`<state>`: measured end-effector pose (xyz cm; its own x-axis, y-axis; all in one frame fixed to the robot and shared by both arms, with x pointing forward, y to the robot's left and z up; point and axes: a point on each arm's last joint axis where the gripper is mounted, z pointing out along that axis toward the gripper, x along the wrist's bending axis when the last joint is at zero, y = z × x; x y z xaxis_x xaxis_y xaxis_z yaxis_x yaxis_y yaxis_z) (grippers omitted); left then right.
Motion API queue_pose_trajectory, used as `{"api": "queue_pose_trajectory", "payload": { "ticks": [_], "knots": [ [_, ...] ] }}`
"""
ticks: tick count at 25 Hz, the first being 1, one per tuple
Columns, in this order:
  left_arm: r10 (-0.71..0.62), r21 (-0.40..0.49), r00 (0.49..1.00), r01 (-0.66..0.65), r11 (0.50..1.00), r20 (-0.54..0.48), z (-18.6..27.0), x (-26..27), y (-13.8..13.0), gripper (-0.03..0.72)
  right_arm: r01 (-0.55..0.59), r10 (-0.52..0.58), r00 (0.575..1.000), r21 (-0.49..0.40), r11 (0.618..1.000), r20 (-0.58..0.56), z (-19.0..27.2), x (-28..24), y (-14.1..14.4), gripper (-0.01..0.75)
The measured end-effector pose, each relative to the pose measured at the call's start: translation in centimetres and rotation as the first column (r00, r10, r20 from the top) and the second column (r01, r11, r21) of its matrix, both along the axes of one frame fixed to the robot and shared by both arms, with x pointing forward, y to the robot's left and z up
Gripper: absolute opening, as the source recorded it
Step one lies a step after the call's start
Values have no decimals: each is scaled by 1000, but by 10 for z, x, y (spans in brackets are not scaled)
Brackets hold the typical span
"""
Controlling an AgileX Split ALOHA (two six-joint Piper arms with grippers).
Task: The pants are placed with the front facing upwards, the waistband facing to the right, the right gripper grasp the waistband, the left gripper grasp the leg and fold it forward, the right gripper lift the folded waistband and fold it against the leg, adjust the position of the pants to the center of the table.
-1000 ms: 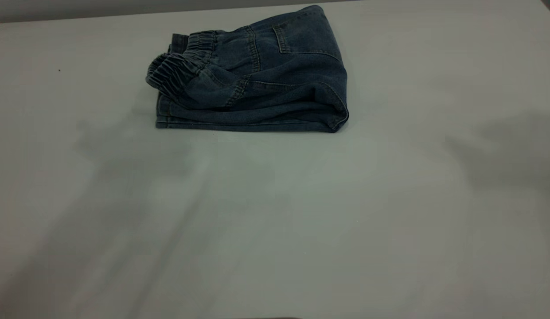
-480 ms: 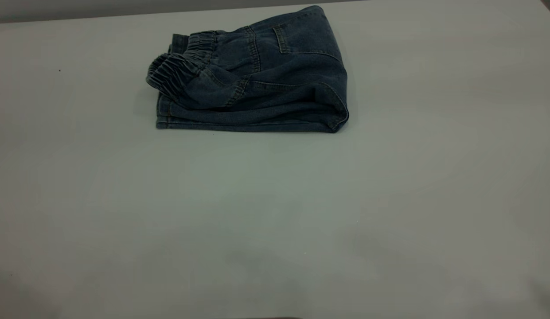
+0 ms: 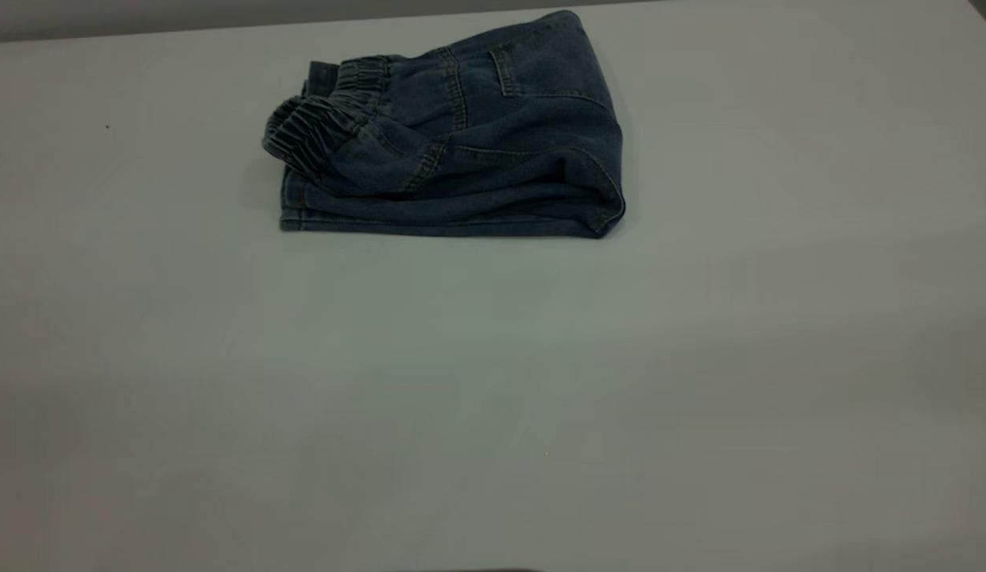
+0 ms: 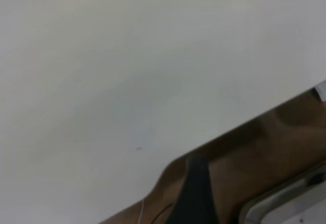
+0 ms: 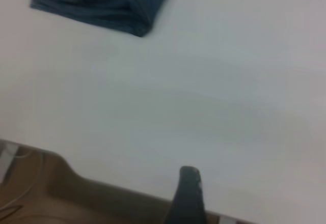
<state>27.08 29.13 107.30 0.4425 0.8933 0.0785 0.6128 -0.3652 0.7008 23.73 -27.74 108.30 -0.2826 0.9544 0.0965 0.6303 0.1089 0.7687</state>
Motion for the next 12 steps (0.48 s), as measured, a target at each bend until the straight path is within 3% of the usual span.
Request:
{"api": "queue_pose_trajectory", "payload": {
  "ticks": [6, 12],
  "knots": [
    [-69, -27, 995, 67, 997, -65, -19, -4, -7, 586, 34, -32, 998, -32, 999, 59, -37, 1, -4, 557],
    [-131, -46, 989, 128, 991, -71, -21, -6, -11, 586, 34, -31, 996, -41, 999, 83, -43, 0, -5, 557]
  ]
}}
